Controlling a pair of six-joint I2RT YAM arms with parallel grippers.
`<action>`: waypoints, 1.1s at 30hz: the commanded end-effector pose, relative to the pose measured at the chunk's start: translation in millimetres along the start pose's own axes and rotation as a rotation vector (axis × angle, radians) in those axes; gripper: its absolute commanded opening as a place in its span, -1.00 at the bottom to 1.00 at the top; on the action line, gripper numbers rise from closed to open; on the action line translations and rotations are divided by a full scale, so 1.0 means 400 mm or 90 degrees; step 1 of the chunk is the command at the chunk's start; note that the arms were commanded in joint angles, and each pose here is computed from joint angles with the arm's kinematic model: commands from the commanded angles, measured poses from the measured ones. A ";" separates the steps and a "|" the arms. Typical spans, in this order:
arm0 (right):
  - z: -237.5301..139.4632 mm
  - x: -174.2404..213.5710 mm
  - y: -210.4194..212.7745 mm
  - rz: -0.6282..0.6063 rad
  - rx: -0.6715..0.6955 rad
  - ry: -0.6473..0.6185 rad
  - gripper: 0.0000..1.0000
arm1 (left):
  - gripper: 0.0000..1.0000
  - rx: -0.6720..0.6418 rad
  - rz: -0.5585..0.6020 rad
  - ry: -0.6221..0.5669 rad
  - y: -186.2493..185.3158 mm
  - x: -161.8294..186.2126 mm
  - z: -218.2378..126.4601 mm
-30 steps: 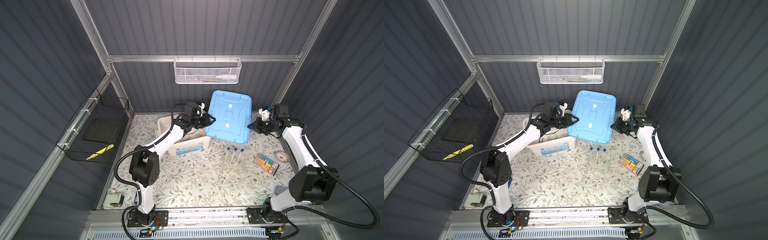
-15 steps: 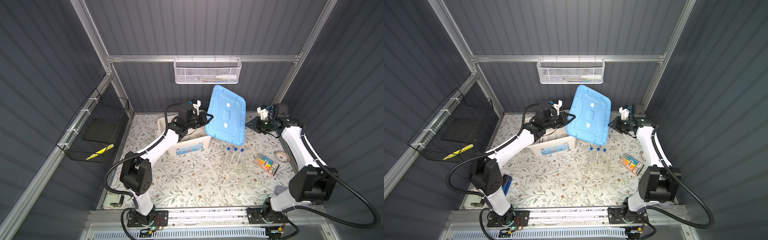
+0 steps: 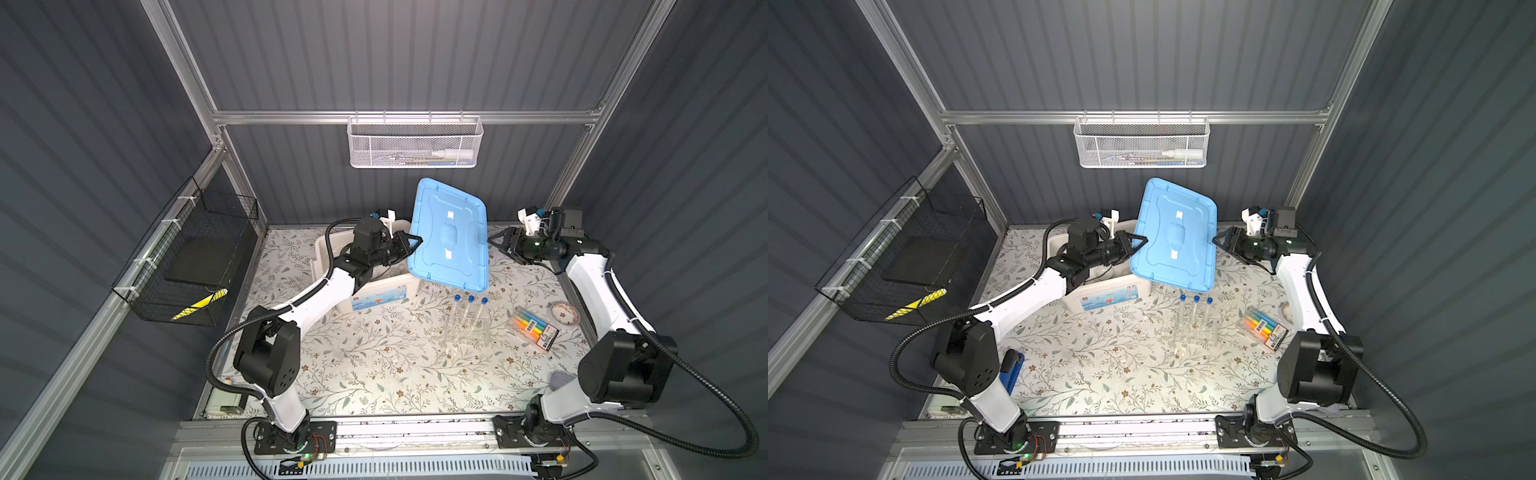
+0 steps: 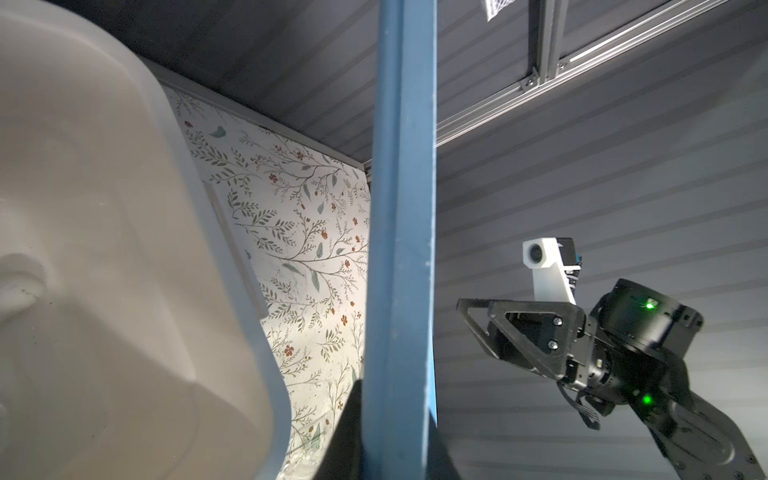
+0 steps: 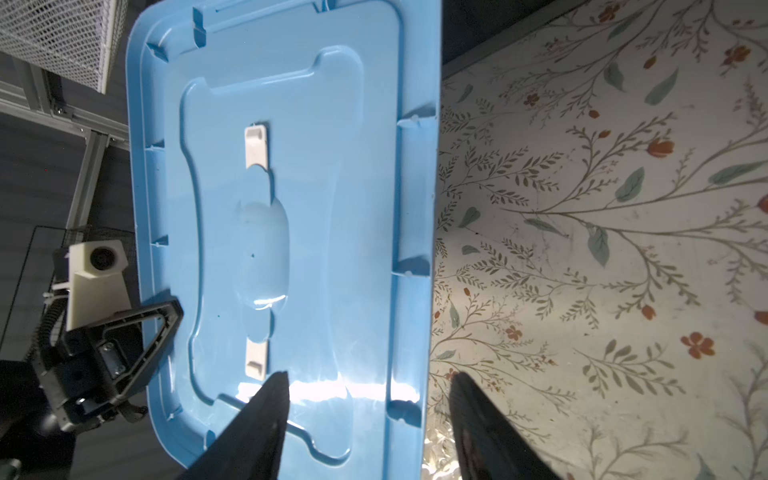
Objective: Organize the chemistry lab equipment
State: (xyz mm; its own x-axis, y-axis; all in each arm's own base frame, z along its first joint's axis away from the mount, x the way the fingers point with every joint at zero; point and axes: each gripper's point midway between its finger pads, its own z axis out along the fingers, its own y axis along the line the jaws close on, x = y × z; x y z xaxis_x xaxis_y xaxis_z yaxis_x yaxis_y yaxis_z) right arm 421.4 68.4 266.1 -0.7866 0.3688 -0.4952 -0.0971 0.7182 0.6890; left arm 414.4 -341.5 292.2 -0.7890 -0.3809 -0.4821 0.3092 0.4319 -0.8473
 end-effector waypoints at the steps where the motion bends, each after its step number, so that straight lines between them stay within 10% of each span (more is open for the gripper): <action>1: -0.004 -0.007 0.014 0.002 -0.042 -0.008 0.33 | -0.88 0.079 0.015 -0.057 -0.103 -0.060 -0.042; 33: 0.009 -0.090 0.136 0.065 -0.288 -0.098 0.12 | -0.88 0.135 -0.068 -0.054 -0.098 -0.042 -0.008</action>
State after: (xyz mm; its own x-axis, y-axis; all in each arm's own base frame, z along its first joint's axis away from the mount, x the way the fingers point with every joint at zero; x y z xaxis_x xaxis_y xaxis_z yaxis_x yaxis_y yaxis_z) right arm 445.0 92.1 303.7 -0.7248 0.5195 -0.4526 -0.2527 0.4106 0.8761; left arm 416.0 -345.4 321.5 -0.7871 -0.4823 -0.3846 0.2970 0.2503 -0.9215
